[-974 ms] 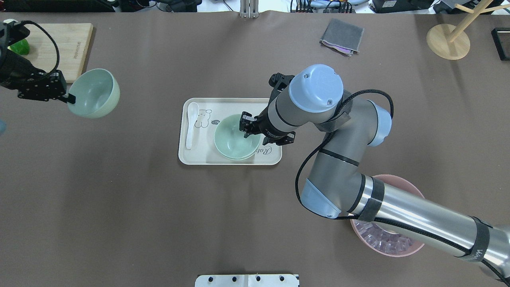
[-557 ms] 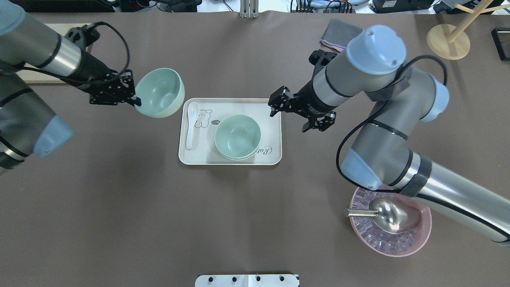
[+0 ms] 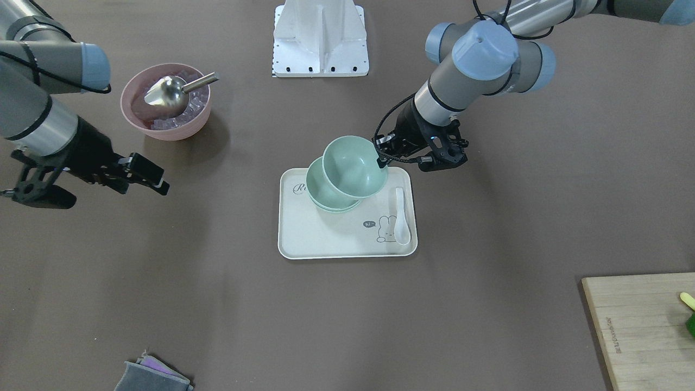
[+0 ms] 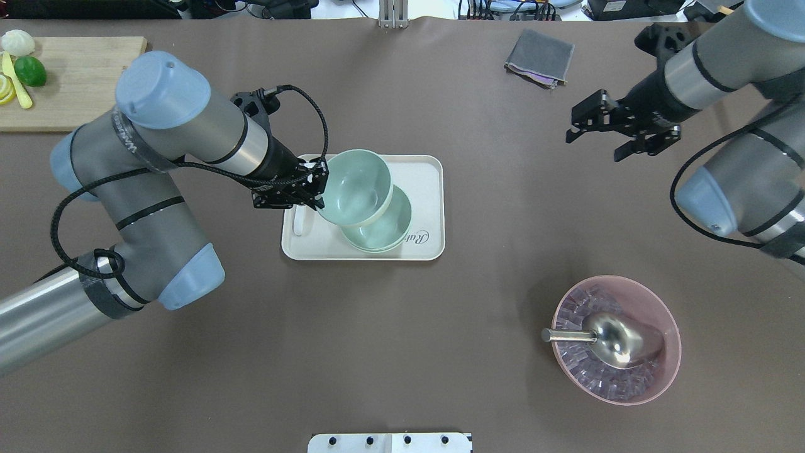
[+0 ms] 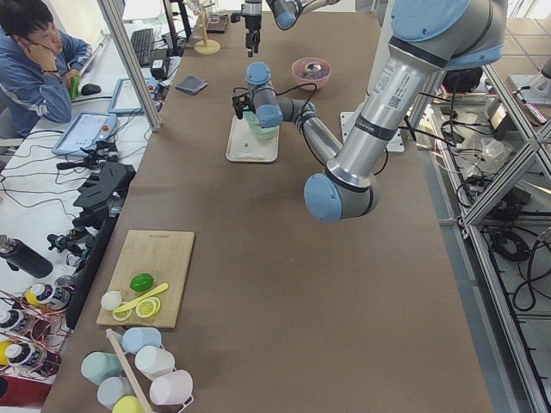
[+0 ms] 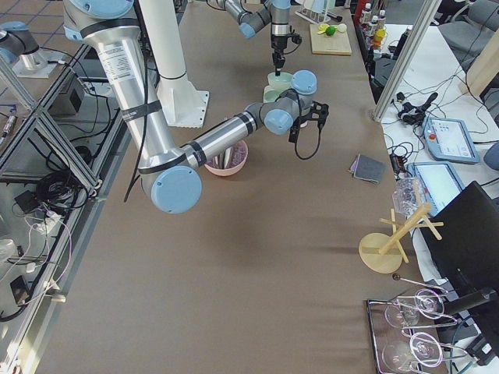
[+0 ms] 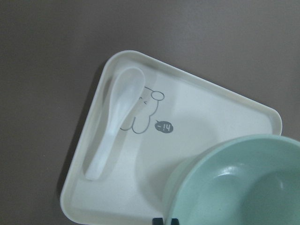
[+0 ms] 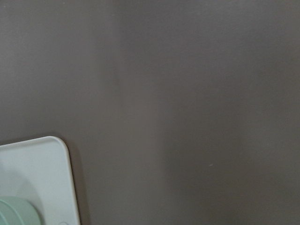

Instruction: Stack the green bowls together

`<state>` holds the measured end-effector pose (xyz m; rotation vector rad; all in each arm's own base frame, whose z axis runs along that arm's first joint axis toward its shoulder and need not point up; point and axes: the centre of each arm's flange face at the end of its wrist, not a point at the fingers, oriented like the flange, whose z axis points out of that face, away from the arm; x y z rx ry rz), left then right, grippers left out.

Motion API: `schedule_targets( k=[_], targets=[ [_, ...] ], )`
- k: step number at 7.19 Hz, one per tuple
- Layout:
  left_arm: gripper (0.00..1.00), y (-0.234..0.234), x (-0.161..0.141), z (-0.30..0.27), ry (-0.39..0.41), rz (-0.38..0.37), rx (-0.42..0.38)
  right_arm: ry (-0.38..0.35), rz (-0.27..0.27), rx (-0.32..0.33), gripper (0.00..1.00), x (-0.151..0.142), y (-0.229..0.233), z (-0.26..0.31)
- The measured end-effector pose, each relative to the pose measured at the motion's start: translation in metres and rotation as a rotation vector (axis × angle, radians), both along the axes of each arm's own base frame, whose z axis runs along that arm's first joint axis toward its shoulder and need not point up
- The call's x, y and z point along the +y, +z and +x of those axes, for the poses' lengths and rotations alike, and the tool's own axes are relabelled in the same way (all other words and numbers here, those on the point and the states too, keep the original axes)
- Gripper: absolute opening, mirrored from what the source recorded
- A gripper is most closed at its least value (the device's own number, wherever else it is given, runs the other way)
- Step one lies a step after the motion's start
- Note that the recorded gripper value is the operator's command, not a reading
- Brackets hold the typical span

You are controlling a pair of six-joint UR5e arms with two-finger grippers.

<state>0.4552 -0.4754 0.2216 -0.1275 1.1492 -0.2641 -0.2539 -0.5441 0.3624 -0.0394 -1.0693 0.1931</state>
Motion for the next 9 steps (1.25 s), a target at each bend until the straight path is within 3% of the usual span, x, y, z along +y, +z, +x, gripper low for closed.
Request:
schedule_targets(
  k=[2,4,5,6,7,9],
  targets=[
    [0.0,-0.009,0.016,0.021,0.027,0.011,0.002,-0.022,0.038,0.025,1.0,-0.001,0.041,0.04],
    [0.0,-0.016,0.016,0.028,0.025,0.028,0.007,-0.027,0.042,0.027,1.0,0.001,0.048,0.047],
    [0.09,-0.017,0.014,0.031,0.023,0.033,0.007,-0.03,0.044,0.022,1.0,0.002,0.047,0.047],
    [0.86,-0.018,0.013,0.032,0.023,0.036,0.008,-0.032,0.045,0.017,1.0,0.002,0.045,0.048],
    [0.98,-0.017,0.012,0.032,0.021,0.038,0.01,-0.032,0.043,0.014,1.0,0.002,0.045,0.05],
    [0.98,-0.014,0.01,0.032,0.018,0.038,0.007,-0.031,0.039,0.015,1.0,0.002,0.047,0.051]
  ],
)
